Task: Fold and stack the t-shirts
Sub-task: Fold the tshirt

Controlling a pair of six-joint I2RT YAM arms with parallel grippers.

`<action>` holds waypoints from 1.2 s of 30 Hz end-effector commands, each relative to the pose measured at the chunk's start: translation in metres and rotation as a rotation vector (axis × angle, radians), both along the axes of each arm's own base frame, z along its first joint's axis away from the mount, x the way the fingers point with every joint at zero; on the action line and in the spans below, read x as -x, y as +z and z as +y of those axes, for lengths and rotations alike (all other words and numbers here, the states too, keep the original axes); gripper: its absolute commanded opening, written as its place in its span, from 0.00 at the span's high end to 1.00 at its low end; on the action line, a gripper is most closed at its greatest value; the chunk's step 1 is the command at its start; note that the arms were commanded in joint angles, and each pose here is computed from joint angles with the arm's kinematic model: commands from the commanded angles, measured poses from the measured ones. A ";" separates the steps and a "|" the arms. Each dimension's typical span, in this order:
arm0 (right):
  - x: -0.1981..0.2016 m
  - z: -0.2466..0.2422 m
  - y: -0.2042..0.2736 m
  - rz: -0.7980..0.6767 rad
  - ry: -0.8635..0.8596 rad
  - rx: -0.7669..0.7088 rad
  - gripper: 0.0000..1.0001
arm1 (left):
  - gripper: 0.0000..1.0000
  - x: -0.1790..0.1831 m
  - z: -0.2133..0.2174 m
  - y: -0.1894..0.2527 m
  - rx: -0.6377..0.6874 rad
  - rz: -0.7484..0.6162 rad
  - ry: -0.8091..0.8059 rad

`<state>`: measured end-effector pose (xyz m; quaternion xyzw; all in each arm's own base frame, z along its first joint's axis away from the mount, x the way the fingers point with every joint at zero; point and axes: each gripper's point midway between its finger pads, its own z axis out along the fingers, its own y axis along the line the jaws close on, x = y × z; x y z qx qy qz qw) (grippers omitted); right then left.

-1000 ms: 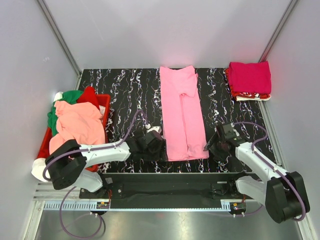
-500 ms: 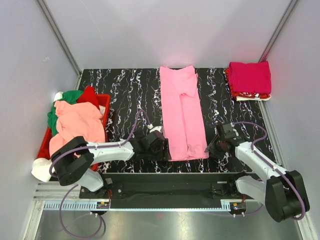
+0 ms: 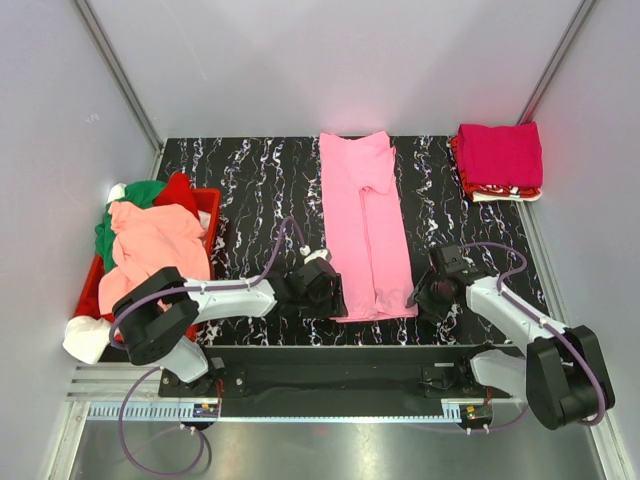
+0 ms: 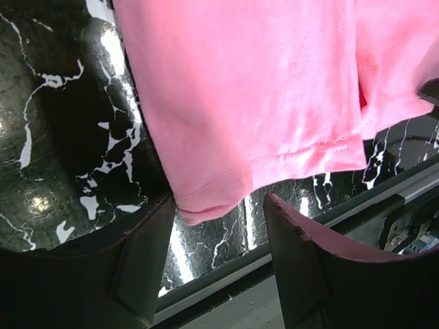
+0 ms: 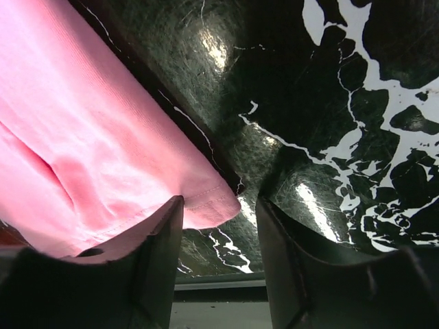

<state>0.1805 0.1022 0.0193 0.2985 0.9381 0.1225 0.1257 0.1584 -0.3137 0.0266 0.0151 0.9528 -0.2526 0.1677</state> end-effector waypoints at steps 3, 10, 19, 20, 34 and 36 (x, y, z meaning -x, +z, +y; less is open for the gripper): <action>-0.009 0.000 0.010 0.001 0.047 0.032 0.48 | 0.40 0.004 0.021 -0.026 -0.123 0.031 0.028; -0.013 0.004 0.007 0.017 0.060 0.024 0.65 | 0.52 0.006 0.019 -0.030 -0.119 0.040 0.016; -0.014 0.013 0.003 0.046 0.099 0.027 0.97 | 0.70 0.005 0.016 -0.029 -0.111 0.038 0.005; -0.014 0.012 0.003 0.047 0.097 0.028 1.00 | 0.78 0.006 0.017 -0.029 -0.111 0.038 0.005; 0.031 0.026 0.033 -0.005 0.101 -0.071 1.00 | 1.00 0.031 0.035 -0.001 -0.078 0.061 0.010; 0.041 0.026 0.039 0.002 0.094 -0.086 1.00 | 1.00 0.036 0.035 0.013 -0.068 0.057 0.010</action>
